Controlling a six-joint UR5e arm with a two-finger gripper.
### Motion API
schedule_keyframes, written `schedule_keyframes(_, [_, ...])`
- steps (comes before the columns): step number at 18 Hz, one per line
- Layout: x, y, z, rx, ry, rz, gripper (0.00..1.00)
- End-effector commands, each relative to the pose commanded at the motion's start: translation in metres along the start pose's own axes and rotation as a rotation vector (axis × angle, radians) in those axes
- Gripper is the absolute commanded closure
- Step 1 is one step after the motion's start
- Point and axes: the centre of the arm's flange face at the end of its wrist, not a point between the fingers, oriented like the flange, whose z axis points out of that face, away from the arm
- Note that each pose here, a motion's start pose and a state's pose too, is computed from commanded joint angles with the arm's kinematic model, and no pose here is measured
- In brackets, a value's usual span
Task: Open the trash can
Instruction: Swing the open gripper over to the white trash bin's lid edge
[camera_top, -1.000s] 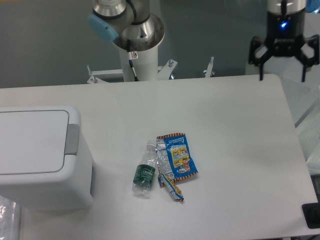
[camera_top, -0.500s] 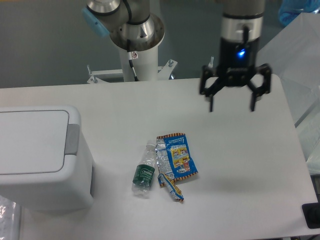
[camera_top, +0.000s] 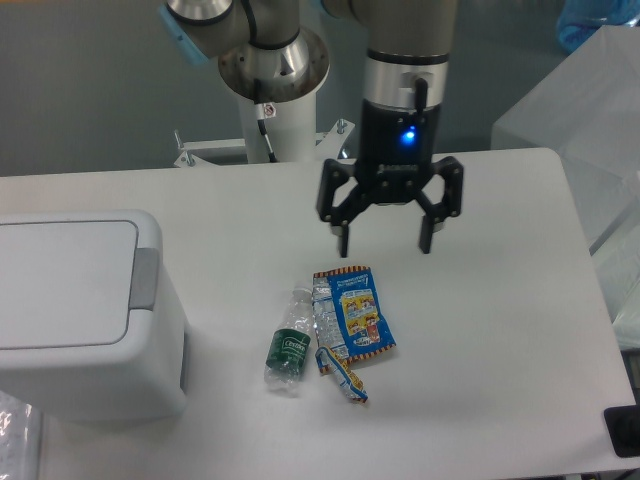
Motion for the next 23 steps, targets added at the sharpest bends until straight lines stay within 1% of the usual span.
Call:
schedule_keyframes(2, [0.015,0.003,0.005,-0.010,0.015,0.001,0.00])
schedule_keyframes(4, [0.029,0.004,0.007,-0.014,0.027,-0.030,0.00])
schedule_keyframes(6, [0.046,0.005,0.010,-0.002,0.040,-0.028,0.00])
schedule_keyframes(9, [0.066,0.011,0.018,-0.017,0.061,-0.016,0.00])
schedule_keyframes(15, [0.086,0.025,0.041,-0.046,0.084,0.009,0.00])
schedule_keyframes(17, [0.090,0.026,0.044,-0.040,0.088,0.018,0.00])
schedule_keyframes(23, [0.102,0.039,0.055,-0.071,0.101,0.030,0.00])
